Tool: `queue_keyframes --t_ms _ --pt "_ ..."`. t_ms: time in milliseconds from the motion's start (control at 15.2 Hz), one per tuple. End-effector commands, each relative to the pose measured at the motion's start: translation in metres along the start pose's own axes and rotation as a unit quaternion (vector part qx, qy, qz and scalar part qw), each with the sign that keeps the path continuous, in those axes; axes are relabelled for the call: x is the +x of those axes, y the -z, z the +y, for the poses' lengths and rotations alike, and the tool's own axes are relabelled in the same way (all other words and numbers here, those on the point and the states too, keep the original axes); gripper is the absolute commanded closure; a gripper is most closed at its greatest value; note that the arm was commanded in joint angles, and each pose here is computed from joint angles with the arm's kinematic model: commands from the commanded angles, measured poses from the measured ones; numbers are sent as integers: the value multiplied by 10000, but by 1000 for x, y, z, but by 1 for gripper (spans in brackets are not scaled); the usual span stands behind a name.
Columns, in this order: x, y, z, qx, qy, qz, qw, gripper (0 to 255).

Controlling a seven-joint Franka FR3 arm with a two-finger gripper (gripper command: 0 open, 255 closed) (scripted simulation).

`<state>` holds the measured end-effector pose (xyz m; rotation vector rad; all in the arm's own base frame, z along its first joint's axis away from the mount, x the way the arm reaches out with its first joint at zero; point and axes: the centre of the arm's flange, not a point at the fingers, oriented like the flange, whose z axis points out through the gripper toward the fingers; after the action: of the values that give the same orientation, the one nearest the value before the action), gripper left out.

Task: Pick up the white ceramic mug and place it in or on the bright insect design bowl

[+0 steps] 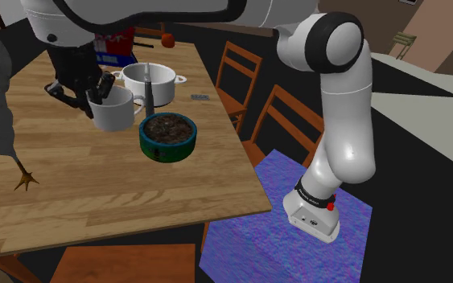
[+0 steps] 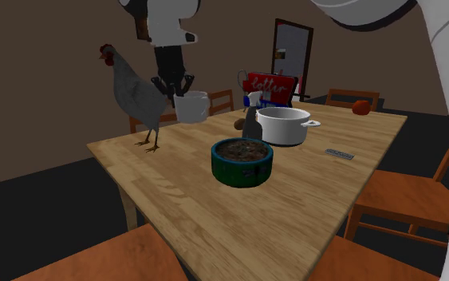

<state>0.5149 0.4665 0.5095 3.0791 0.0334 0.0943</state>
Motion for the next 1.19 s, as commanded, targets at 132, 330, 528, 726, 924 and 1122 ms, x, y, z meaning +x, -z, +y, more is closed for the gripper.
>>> queue_keyframes --t_ms 132,330,528,726,924,1122 --pt "-9 3 52 -3 -3 -1 10000 255" --pt "-16 4 91 -3 -3 -1 10000 255" --pt "-23 5 130 -3 -3 -1 10000 255" --pt "-30 6 169 -3 -3 -1 10000 255" --pt "-33 -4 180 -3 -3 -1 10000 255" --pt "-34 -20 179 -3 -3 -1 10000 255"
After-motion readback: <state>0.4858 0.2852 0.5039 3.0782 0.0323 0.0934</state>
